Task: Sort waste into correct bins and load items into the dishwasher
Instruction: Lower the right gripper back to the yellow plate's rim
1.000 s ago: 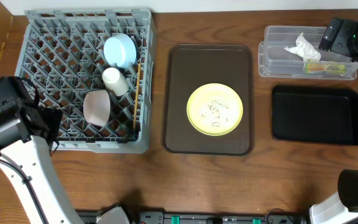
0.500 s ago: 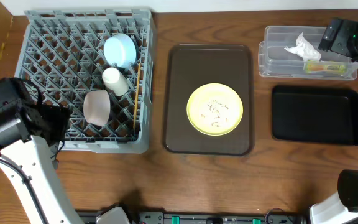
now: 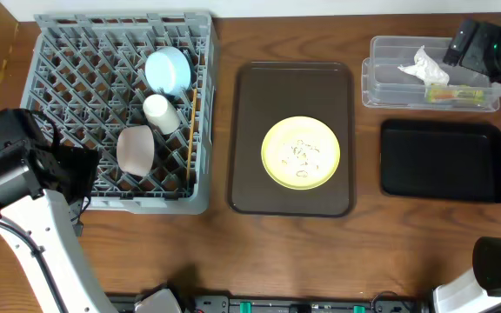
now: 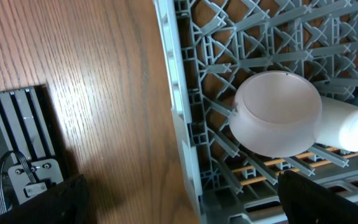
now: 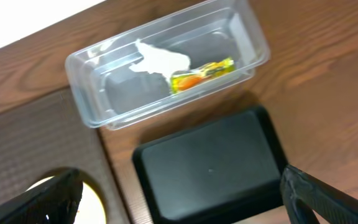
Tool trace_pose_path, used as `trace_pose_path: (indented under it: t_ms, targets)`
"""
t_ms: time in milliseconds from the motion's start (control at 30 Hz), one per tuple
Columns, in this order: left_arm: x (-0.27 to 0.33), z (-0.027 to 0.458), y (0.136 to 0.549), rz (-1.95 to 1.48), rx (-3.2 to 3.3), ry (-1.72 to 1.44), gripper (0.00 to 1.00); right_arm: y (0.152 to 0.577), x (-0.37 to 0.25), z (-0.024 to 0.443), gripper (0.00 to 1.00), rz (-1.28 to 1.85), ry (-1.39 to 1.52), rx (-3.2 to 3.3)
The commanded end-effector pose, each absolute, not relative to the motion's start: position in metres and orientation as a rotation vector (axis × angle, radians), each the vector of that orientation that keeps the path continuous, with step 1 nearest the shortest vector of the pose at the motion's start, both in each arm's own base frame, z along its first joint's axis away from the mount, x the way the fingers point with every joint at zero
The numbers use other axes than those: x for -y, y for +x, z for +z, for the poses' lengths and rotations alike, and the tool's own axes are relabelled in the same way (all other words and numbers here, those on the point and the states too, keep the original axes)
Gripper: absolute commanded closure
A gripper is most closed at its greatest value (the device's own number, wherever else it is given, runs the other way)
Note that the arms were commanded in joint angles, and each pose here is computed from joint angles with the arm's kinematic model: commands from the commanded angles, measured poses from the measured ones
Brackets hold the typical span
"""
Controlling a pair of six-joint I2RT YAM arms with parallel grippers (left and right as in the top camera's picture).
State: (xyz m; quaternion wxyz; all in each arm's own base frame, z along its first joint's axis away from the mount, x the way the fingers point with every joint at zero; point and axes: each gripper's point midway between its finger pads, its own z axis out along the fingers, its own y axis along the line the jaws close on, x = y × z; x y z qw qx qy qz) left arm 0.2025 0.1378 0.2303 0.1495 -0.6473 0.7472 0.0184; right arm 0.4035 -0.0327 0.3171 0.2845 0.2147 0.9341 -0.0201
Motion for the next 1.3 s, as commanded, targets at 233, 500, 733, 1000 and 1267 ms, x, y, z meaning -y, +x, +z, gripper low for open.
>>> trace_pose_path:
  t_ms: [233, 500, 733, 1000, 1267]
  targets:
    - [-0.139, 0.234, 0.201, 0.054, -2.128, -1.864, 0.02, 0.395, -0.112, 0.295, 0.01, 0.663, 0.251, -2.662]
    - [-0.139, 0.234, 0.201, 0.054, -2.128, -1.864, 0.02, 0.387, -0.193, 0.215, 0.01, 0.467, 0.030, -2.733]
    - [-0.139, 0.234, 0.201, 0.054, -2.128, -1.864, 0.02, 0.375, -0.252, 0.165, 0.08, 0.407, 0.132, -2.708]
    - [-0.139, 0.234, 0.201, 0.054, -2.128, -1.864, 0.02, 0.370, -0.301, 0.104, 0.04, 0.347, 0.105, -2.772]
    - [-0.139, 0.234, 0.201, 0.054, -2.128, -1.864, 0.02, 0.372, -0.302, 0.078, 0.01, 0.286, 0.057, -2.855]
